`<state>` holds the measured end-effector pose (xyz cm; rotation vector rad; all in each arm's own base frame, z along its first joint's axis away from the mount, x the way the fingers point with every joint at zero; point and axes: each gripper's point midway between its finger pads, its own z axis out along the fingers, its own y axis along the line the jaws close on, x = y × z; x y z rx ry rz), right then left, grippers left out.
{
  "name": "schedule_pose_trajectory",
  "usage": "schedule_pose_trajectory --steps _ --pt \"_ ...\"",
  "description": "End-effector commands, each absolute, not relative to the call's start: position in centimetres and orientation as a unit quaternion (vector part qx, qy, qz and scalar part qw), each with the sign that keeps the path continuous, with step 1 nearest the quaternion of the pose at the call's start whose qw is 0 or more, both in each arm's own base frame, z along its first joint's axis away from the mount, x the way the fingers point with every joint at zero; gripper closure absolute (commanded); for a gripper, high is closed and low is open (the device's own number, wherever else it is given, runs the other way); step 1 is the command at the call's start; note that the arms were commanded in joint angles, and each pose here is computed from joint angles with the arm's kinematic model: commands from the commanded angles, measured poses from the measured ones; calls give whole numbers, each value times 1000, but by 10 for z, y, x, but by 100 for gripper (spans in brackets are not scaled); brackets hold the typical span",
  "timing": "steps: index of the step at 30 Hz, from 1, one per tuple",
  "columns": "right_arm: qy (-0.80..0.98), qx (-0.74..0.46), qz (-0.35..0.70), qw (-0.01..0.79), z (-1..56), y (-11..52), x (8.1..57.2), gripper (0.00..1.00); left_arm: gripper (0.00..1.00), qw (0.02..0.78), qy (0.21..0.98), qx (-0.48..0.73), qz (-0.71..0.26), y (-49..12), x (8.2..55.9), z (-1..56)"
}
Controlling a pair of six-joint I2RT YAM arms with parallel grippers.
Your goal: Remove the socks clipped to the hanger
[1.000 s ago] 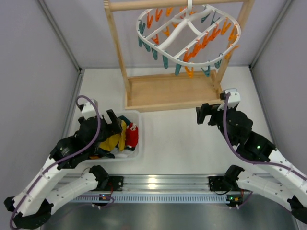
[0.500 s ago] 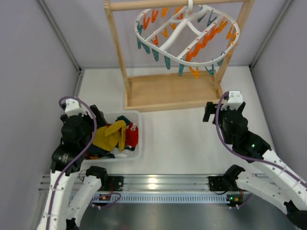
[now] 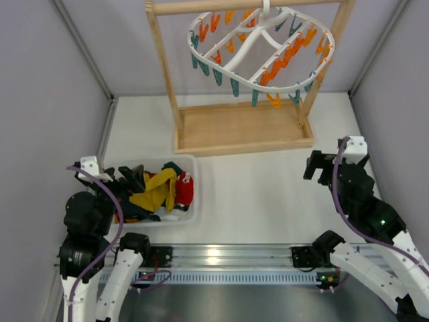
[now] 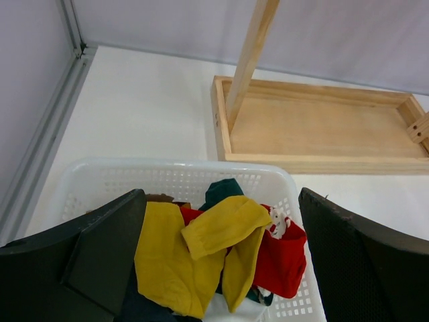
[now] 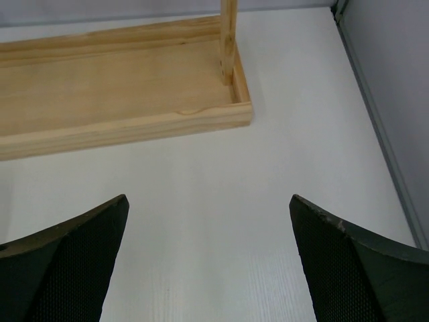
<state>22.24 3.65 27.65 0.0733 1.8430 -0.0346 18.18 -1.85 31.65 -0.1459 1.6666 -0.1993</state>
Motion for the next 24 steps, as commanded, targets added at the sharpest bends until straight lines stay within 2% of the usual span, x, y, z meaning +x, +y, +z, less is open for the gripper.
schedule_pose_trajectory --steps 1,6,24 --pt "782 34 3 622 297 28 208 1 1 656 751 -35 -75 -20 179 323" --pt "760 36 21 648 307 26 203 0 1 654 752 -34 -70 -18 177 316" --pt "763 46 31 645 293 32 208 1 1 655 752 -32 -73 -20 176 310"
